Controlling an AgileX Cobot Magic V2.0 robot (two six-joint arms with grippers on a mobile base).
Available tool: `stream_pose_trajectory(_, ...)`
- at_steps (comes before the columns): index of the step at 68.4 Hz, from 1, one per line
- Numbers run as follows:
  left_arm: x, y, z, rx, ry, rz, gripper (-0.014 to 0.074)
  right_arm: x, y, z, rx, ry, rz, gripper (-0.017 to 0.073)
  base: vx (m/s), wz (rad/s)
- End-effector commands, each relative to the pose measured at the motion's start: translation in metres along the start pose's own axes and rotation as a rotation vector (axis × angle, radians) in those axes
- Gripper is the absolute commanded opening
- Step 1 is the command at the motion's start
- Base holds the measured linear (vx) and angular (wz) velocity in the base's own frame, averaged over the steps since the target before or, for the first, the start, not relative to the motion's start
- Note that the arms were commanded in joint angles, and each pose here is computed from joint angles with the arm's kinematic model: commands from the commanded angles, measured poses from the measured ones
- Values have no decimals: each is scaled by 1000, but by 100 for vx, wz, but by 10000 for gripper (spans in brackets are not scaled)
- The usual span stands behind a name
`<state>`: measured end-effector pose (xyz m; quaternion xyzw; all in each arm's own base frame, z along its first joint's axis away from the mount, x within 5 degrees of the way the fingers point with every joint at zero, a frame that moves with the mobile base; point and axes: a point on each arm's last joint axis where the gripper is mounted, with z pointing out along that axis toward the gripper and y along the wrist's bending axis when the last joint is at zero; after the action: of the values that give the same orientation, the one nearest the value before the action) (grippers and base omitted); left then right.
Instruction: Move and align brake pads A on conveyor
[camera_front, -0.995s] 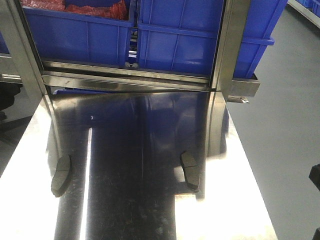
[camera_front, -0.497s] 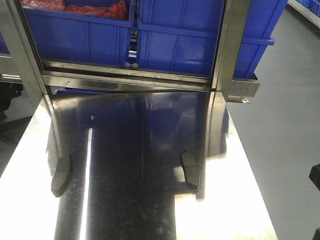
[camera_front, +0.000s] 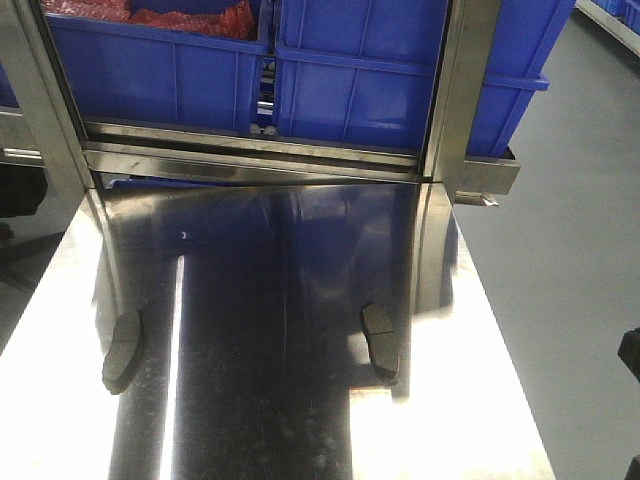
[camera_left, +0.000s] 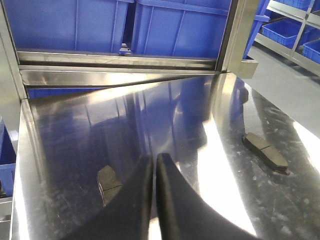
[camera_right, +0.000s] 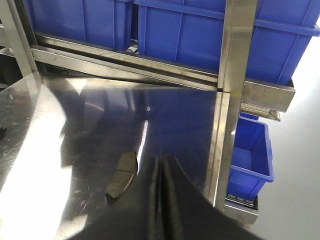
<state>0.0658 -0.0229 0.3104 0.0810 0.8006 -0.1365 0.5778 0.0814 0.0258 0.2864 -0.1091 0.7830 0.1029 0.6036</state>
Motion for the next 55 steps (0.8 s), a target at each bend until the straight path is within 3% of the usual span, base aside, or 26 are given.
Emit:
stream_pose_trajectory(1, -13, -1, -2, 8, -86, -12, 23, -16, 0, -3, 2, -98, -15, -10, 0, 0)
stream_pose_trajectory(7, -14, -2, -2, 9, -98, -12, 115, -16, 0, -3, 2, -98, -15, -10, 0, 0)
stream_pose_trajectory(12, -15, -2, -2, 11, -109, -12, 253, -16, 0, -3, 2, -98, -15, -10, 0, 0)
stream_pose_trajectory(26, -15, -2, -2, 11, -114, -12, 736, -16, 0, -3, 2, -98, -15, -10, 0, 0)
stream_pose_trajectory(42, -18, -3, -1, 22, -143, -27, 696, -16, 0, -3, 2, -98, -15, -10, 0, 0)
stream_pose_trajectory(55, -25, -5, 33, 39, -87, -103, 650, -16, 0, -3, 2, -98, -15, -10, 0, 0)
